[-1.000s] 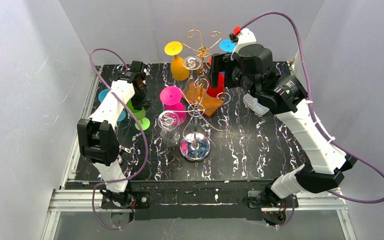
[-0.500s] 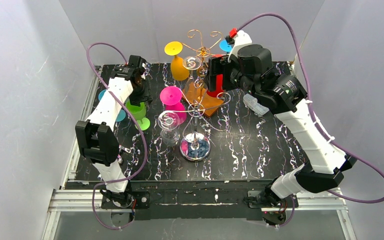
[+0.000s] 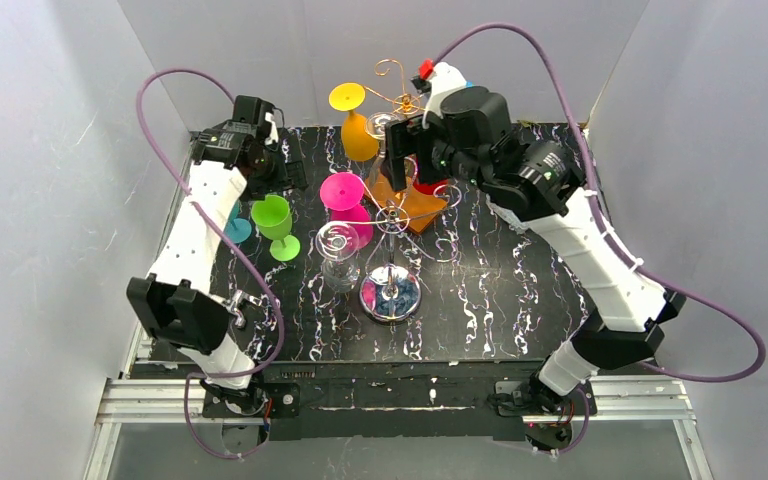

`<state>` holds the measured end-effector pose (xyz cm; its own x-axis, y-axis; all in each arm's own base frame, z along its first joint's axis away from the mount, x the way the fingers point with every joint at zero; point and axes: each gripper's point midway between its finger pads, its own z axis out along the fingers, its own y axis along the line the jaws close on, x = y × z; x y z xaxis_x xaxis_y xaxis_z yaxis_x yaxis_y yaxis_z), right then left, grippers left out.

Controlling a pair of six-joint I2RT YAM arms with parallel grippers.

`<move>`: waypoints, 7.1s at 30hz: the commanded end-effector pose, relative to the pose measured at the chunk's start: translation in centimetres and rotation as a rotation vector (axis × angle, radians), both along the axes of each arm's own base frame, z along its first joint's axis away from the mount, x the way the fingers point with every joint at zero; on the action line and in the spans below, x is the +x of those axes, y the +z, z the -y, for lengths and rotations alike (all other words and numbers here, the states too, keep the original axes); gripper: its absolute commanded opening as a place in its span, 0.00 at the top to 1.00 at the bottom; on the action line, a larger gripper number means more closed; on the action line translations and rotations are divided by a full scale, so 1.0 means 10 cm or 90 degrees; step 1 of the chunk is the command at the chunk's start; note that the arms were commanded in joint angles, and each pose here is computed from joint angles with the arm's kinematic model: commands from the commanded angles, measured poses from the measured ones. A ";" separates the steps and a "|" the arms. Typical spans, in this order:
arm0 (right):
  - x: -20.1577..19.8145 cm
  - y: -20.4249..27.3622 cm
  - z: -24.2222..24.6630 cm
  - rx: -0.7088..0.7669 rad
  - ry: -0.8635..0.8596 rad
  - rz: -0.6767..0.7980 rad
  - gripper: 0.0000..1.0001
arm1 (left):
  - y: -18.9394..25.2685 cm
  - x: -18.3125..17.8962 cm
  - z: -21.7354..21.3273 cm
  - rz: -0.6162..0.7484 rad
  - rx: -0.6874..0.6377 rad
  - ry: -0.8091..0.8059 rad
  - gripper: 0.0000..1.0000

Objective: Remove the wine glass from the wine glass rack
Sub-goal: Place the wine glass at the center of the board, then pick up the wine glass from the wine rack.

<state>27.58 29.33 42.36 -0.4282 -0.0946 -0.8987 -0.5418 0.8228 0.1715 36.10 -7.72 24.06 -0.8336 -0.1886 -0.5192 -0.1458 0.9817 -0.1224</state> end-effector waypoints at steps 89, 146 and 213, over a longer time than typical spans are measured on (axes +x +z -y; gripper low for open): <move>-0.08 -0.51 -1.21 -0.194 0.027 0.133 0.00 | 2.21 -1.13 -0.55 0.439 -0.065 0.136 0.01; -0.12 0.06 -1.15 -0.096 0.023 0.178 0.35 | 2.19 -1.05 -0.53 0.434 -0.060 0.129 0.01; -0.32 0.14 -1.11 -0.038 0.075 0.134 0.39 | 1.99 -1.04 -0.45 0.402 -0.076 0.115 0.01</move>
<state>24.87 40.01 39.94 -0.2414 -0.3307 -0.9123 -0.6385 0.7621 -0.1072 26.31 -3.59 44.02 -0.3346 -0.3787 -0.8629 -0.1619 0.9252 -0.3432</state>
